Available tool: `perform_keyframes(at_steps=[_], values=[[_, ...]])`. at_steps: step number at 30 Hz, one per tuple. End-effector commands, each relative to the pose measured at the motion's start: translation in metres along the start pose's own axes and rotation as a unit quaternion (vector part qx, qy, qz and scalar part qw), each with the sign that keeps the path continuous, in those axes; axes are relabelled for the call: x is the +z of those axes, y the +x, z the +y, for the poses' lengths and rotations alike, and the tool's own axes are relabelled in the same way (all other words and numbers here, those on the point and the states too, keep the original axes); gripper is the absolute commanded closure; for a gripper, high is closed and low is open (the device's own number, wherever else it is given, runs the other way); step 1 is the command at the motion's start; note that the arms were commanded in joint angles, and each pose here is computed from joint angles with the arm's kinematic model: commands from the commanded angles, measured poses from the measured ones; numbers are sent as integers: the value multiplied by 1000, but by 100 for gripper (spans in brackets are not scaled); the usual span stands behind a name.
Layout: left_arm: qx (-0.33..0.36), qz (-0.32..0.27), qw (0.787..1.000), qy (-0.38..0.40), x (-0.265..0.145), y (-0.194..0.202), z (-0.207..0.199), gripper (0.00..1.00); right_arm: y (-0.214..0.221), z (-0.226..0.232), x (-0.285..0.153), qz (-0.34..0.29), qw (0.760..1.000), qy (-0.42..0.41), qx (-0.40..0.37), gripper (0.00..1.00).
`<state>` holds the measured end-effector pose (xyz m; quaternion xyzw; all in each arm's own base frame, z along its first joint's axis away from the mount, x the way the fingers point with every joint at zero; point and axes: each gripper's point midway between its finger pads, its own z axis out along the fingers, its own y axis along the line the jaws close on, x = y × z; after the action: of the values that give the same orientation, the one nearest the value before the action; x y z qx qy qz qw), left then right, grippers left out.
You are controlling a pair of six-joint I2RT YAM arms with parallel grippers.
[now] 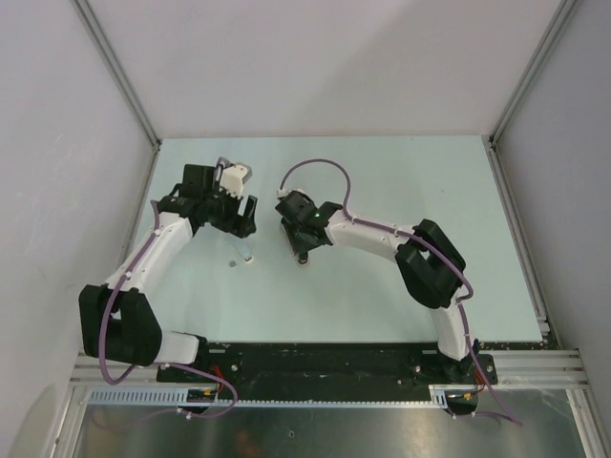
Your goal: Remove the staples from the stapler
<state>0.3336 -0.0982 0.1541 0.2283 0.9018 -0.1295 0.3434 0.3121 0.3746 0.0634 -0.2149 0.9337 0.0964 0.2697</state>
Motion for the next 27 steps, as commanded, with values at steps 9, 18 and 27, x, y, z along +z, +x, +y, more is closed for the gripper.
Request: perform_keyframes(at_steps=[9, 18, 27], values=[[10, -12, 982, 191, 10, 11, -80, 14, -95, 2, -69, -152, 970, -98, 162, 100], [24, -3, 973, 229, 28, 17, -116, 9, -113, 5, -102, -207, 948, -134, 202, 100], [28, -13, 976, 216, 53, 7, -111, 13, -107, 16, -120, -210, 938, -167, 222, 100]])
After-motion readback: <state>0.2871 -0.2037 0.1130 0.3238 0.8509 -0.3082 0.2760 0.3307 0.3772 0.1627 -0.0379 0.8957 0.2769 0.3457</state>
